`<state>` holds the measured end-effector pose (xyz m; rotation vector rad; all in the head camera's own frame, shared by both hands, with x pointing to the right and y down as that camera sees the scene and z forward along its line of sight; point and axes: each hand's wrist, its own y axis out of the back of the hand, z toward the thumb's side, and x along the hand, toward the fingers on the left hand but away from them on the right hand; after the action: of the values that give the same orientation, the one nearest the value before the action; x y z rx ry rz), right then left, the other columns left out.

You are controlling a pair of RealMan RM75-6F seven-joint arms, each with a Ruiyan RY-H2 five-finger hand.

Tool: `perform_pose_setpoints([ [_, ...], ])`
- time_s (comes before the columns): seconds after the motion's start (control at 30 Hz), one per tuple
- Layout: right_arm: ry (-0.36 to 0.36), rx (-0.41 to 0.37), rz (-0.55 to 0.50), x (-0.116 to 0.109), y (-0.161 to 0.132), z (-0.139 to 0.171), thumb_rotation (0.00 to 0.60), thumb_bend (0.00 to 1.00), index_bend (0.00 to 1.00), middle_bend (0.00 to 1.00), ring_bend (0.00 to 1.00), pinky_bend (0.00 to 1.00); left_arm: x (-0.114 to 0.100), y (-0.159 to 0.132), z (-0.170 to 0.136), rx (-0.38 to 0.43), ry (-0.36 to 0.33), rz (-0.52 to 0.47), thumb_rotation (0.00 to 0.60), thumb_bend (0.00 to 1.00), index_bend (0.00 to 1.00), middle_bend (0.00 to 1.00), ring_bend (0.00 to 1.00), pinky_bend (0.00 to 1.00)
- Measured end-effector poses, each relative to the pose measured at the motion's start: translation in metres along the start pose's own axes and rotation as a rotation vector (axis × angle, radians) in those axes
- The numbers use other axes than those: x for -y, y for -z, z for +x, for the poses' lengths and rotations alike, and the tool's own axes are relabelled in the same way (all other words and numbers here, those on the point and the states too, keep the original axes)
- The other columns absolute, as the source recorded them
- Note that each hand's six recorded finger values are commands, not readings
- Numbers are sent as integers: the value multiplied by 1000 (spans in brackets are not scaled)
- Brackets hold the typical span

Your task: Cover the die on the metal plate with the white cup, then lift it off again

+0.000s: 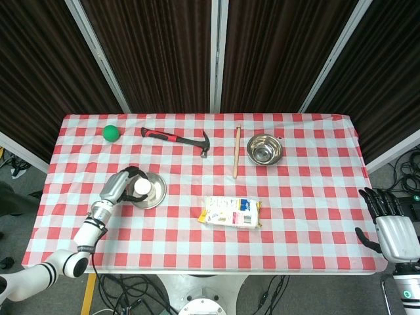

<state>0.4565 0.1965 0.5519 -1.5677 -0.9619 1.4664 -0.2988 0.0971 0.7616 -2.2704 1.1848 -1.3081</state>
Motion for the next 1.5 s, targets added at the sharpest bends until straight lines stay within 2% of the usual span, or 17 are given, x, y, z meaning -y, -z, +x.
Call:
perform_pose_setpoints([
  [0.13, -9, -5, -3, 3, -1, 0, 600, 226, 58, 76, 0, 36, -9, 5, 5, -29, -29, -19, 600, 302, 515, 343, 166, 193],
  [0.4, -3, -6, -1, 1, -2, 0, 600, 226, 58, 76, 0, 36, 13, -12, -6, 28, 53, 9, 600, 299, 515, 342, 165, 193],
  [0.53, 2, -6, 3, -1, -1, 0, 600, 226, 58, 76, 0, 36, 3, -2, 1, -8, 13, 1, 600, 302, 515, 342, 166, 193],
  [0.7, -5, -6, 0, 1, -2, 1, 600, 226, 58, 76, 0, 36, -15, 11, 9, -63, -64, -76, 600, 306, 515, 342, 166, 192],
  [1.0, -4, -11, 5, 0, -5, -2, 600, 226, 58, 76, 0, 36, 11, -4, -4, -8, 35, -52, 600, 300, 515, 341, 166, 191],
  [1.13, -1, -9, 9, -1, -5, -2, 600, 226, 58, 76, 0, 36, 2, 4, 1, -35, -1, -41, 600, 303, 515, 341, 165, 191],
  [1.27, -6, -10, 8, 0, -6, -1, 600, 226, 58, 76, 0, 36, -11, 21, 7, -99, -51, -63, 600, 304, 514, 341, 165, 191],
  [1.37, -10, -10, 6, 1, -6, -1, 600, 226, 58, 76, 0, 36, -7, 22, 6, -108, -36, -74, 600, 303, 515, 341, 165, 190],
  [1.5, -8, -9, 7, 1, -6, -2, 600, 225, 58, 76, 0, 35, 2, 10, 0, -67, -3, -78, 600, 302, 514, 341, 165, 190],
])
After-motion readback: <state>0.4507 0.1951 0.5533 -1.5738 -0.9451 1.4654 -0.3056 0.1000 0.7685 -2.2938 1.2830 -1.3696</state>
